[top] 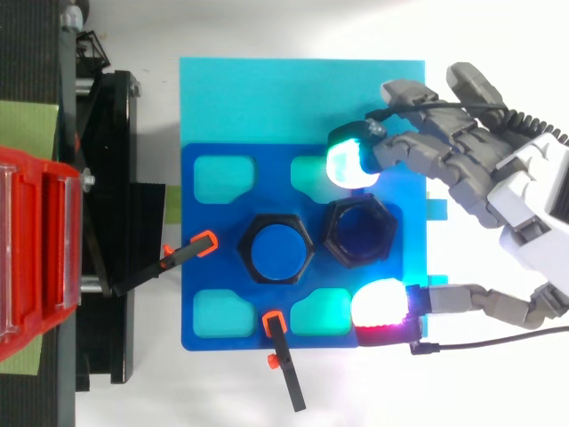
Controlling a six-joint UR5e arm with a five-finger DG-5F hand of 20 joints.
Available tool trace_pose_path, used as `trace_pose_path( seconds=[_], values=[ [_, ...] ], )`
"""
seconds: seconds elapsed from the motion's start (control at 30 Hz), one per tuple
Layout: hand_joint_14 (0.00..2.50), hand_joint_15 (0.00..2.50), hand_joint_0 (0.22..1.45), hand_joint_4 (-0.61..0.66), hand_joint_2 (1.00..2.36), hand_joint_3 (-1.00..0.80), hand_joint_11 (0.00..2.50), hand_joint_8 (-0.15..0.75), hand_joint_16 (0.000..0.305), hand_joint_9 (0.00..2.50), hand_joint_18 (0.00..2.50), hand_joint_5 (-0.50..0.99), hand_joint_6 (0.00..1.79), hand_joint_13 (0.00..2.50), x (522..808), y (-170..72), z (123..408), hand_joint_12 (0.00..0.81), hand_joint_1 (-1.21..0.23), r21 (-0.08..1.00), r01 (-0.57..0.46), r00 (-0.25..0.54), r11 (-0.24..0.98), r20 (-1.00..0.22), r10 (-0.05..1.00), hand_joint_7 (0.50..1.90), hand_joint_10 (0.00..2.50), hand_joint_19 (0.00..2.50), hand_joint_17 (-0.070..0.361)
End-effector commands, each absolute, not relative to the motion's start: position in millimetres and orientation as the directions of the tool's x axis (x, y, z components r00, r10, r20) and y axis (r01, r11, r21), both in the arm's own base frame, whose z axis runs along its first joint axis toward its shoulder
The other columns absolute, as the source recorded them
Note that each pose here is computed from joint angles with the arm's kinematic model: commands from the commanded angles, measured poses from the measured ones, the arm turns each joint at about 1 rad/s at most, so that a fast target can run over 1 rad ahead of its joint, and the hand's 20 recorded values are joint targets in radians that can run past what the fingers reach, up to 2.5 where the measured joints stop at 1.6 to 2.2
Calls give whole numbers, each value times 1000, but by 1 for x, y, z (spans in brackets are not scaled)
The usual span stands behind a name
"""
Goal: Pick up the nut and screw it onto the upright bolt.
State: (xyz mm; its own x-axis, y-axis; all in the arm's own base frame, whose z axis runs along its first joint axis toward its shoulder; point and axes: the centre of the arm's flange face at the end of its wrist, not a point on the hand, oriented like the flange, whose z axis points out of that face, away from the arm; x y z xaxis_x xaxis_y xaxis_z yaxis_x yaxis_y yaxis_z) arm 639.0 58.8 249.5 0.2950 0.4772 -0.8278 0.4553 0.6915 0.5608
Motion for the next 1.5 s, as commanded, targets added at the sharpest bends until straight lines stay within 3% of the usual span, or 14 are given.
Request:
trace_pose_path(
  seconds=[0.0,0.93,1.47],
  values=[
    [0,0,258,191,1000,-500,70,295,77,17,0,-300,502,0,639,59,250,438,-862,561,454,295,692,-828,478,734,0,0,174],
    [0,0,315,222,1000,-500,53,293,73,65,0,-289,502,0,637,56,247,426,-935,546,461,269,699,-837,477,785,2,0,164],
    [0,0,360,225,1000,-500,79,291,68,108,0,-276,502,0,637,56,247,415,-890,541,455,253,708,-840,480,830,1,0,153]
  ],
)
